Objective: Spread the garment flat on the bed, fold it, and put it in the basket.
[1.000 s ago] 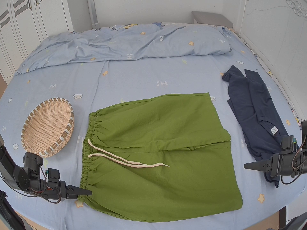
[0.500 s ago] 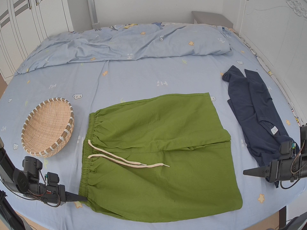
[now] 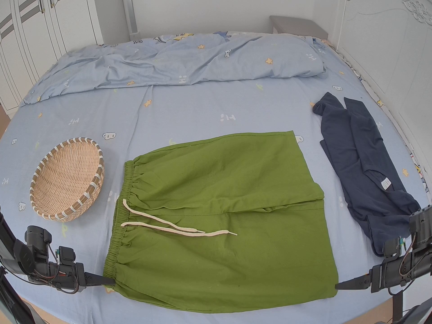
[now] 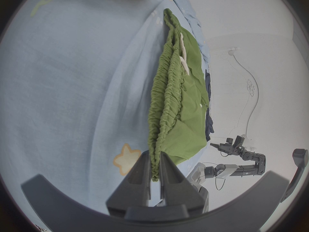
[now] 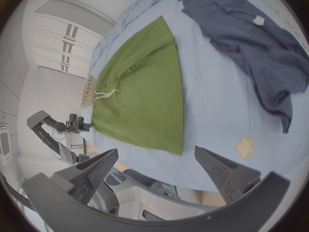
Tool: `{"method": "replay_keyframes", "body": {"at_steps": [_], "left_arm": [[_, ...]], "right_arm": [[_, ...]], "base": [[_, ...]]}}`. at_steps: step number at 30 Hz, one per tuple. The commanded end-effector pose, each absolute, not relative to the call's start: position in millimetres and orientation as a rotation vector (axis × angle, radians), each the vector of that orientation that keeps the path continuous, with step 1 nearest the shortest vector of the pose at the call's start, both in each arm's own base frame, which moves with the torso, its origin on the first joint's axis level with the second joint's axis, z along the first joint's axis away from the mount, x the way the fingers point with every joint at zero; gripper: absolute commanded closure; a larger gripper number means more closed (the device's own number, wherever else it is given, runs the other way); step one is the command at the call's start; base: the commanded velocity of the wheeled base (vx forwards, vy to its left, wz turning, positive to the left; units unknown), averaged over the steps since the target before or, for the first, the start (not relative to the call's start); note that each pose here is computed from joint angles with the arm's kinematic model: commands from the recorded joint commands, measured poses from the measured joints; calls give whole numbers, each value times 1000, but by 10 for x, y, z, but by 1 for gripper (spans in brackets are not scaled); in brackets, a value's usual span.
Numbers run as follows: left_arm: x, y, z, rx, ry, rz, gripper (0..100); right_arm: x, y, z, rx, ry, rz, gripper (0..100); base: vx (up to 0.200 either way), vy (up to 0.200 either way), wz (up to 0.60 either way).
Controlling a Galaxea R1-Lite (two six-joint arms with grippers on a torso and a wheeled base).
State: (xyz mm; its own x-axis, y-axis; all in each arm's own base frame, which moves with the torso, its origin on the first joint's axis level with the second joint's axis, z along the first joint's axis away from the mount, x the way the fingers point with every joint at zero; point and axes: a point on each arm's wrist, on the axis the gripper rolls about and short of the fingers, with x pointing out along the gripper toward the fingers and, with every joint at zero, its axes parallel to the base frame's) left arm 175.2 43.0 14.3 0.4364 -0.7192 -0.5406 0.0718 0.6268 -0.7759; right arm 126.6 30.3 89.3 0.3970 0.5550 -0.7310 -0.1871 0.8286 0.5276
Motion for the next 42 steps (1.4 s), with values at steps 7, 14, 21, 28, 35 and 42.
{"method": "replay_keyframes", "body": {"at_steps": [7,14,21,28,35,42], "left_arm": [[1769,454,143,-739,982,-551,100],[1764,449,141,-738,983,-552,100],[1757,444,139,-741,987,-552,100],[1747,437,138,-741,988,-553,100],[1747,437,138,-741,988,-553,100],[1743,436,139,-741,988,-553,100]], "right_arm": [[1305,306,461,405,1333,569,0],[1435,312,379,463,1332,635,0],[1577,344,230,454,1314,656,0],[1615,370,240,449,1307,665,0],[1640,418,246,433,1303,693,0],[1649,443,250,433,1301,714,0]], "base": [[0,0,0],[0,0,0],[0,0,0],[0,0,0],[0,0,0],[0,0,0]]}}
